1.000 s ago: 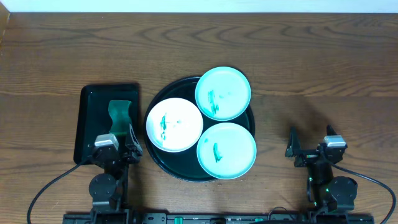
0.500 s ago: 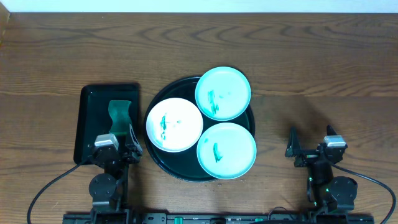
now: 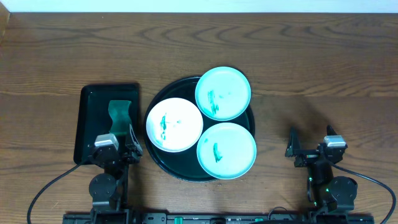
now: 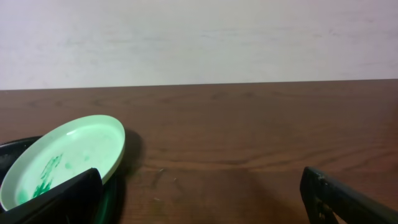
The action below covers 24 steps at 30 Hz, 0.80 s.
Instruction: Clean dirty plates on tray and stack at the side
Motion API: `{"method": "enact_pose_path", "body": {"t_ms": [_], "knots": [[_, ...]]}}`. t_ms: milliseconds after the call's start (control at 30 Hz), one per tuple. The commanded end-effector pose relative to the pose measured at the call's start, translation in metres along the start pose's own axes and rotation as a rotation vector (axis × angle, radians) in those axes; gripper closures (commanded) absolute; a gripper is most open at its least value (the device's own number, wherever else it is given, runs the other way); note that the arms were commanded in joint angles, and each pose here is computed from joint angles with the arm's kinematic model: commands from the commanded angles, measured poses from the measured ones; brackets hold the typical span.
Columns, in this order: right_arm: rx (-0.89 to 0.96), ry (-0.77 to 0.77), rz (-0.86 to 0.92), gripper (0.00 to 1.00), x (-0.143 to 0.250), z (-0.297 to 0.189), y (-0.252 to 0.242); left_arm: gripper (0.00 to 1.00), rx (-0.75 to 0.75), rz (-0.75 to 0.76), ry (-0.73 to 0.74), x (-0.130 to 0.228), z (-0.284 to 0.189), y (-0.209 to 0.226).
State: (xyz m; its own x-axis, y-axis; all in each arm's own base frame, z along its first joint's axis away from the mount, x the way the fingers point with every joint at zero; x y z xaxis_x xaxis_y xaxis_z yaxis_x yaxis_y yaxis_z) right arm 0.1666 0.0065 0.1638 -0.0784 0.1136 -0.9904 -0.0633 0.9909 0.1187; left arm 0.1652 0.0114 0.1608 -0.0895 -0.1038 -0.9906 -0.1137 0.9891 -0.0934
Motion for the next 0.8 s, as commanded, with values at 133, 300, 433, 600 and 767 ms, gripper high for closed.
{"method": "enact_pose_path", "body": {"t_ms": [133, 300, 433, 600, 767], "knots": [[0.009, -0.008, 0.009, 0.01, -0.001, 0.0, -0.001, 0.27, -0.014, 0.022, 0.046, 0.011, 0.0, 0.002], [0.006, -0.026, 0.008, 0.01, -0.004, 0.0, -0.001, 0.28, -0.013, 0.022, 0.045, 0.01, 0.0, 0.002], [0.003, -0.052, 0.006, 0.01, -0.008, 0.0, 0.0, 0.28, -0.013, 0.022, 0.045, 0.01, 0.0, 0.002], [-0.018, -0.114, 0.001, 0.01, -0.019, -0.001, 0.002, 0.28, -0.013, 0.022, 0.043, 0.01, 0.0, 0.002], [-0.06, -0.15, -0.006, 0.01, -0.025, -0.002, 0.007, 0.27, -0.011, 0.019, 0.014, -0.002, -0.002, 0.001]]}}
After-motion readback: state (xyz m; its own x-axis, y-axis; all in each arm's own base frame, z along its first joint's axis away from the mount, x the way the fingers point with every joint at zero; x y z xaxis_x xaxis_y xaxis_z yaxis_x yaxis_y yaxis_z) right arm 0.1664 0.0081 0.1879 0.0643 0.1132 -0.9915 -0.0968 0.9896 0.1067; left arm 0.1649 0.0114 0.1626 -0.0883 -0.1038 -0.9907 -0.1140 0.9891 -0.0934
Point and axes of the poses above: each gripper's point midway between its finger pads, its own z axis out along the fingers, its own y axis along the line the jaws close on, x = y × z, the point moved 8 cm from there along -z, back along the fingers, and after that the axes turned 2 degrees about z, right-handed, at the moved point
